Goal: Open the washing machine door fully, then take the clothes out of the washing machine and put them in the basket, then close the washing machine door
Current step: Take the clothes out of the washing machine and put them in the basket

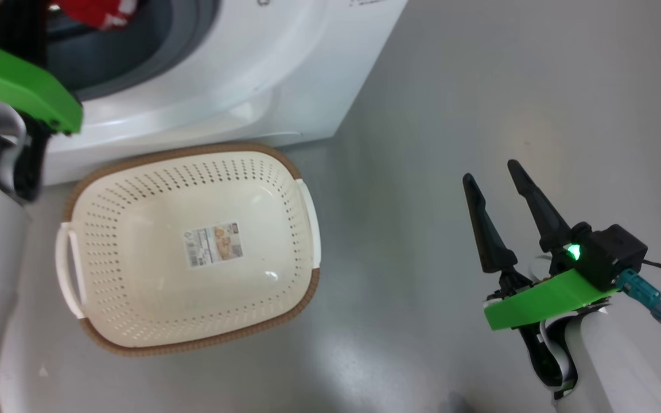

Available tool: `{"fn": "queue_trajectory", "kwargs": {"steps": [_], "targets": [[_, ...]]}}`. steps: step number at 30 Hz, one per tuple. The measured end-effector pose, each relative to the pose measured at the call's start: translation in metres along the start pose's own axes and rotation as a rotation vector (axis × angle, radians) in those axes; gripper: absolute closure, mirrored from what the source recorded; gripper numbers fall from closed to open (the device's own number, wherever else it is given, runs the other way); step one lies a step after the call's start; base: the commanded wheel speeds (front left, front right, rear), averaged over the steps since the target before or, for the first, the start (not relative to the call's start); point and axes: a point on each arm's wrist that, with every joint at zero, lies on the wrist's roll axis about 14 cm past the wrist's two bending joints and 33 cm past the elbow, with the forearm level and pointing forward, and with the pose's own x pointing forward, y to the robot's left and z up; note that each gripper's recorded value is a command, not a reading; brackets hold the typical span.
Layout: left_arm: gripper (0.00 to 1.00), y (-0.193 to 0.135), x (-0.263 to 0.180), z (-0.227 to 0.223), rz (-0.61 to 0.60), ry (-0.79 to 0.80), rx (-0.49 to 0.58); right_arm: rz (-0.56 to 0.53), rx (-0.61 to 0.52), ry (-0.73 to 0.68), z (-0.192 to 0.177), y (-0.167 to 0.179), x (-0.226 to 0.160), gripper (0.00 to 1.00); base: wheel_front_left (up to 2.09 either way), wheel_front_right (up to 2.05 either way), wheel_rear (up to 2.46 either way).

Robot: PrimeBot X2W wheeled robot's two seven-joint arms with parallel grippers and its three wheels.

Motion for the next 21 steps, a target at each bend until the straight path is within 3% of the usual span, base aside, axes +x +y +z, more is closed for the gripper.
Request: {"fn": "queue_trajectory", "kwargs": {"steps": [7,21], "targets": [[1.0,-0.006,-0.037,0.021,0.031,-0.082,-0.057,0.021,-0.018,-0.016,0.009,0.009,-0.01,0.0,0.0,0.0,0.0],[1.0,-0.009,-0.097,0.071,0.075,-0.27,-0.056,0.034,-0.022,-0.058,0.025,0.017,-0.02,0.0,0.0,0.0,0.0]]}}
